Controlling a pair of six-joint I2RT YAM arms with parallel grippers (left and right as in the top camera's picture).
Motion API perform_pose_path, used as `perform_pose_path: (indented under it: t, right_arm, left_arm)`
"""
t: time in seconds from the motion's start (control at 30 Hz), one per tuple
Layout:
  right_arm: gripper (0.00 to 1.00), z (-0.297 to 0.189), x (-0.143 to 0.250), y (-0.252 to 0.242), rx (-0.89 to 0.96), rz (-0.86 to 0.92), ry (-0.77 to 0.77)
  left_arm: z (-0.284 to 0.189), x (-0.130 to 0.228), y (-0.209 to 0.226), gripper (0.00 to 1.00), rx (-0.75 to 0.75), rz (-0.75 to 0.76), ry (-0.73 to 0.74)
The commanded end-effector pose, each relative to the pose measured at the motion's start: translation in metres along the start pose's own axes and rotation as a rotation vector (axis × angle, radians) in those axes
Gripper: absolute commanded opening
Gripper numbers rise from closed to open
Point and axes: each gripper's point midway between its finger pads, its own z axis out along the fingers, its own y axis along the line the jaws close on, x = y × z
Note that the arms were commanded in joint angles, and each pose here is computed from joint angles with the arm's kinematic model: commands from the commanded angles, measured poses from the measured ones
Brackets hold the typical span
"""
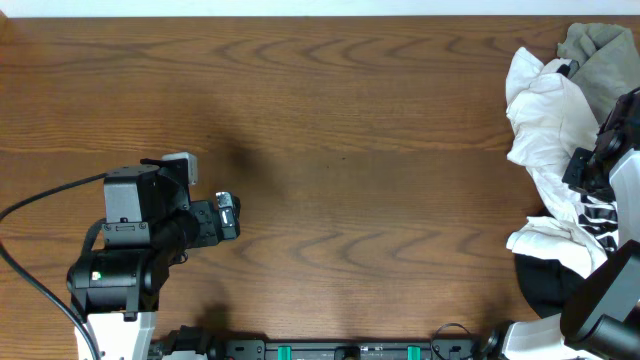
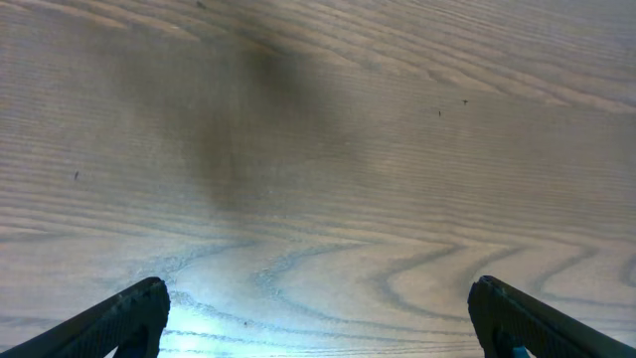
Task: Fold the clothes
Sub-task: 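Reach the right gripper into the clothes pile and grasp the white shirt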
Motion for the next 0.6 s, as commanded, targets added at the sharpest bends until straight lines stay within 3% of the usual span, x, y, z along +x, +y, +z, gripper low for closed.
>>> perform_pose_path:
  t: [0.0,0.13,0.23,0.33,0.57]
  right_arm:
    - [0.01,-0.006,-0.003,-0.006,0.011,0.023,-0.021]
    - [0.01,-0.024,-0.012,-0.002,-0.016,0.026,-0.077]
    - [0.01,-0.054,-0.023,0.020,-0.138,0.003,-0.158]
    - [0.01,-0.091,-0.028,0.049,-0.271,-0.076,-0.252]
    - [0.01,-0.163,-0.020,0.095,-0.379,-0.243,-0.434]
  left_arm:
    - [-0.006,-0.007,-0.002,0.98,0.003,0.011,-0.025]
    - [-0.006,-0.007,-0.002,0.98,0.003,0.011,-0.025]
    - [-0.006,-0.007,-0.002,0.98,0.003,0.011,-0.026]
    - [-0.006,-0.007,-0.002,0.98,0.003,0.012,-0.027]
    - [-0.006,-0.008,-0.002,0.98,0.003,0.012,-0.029]
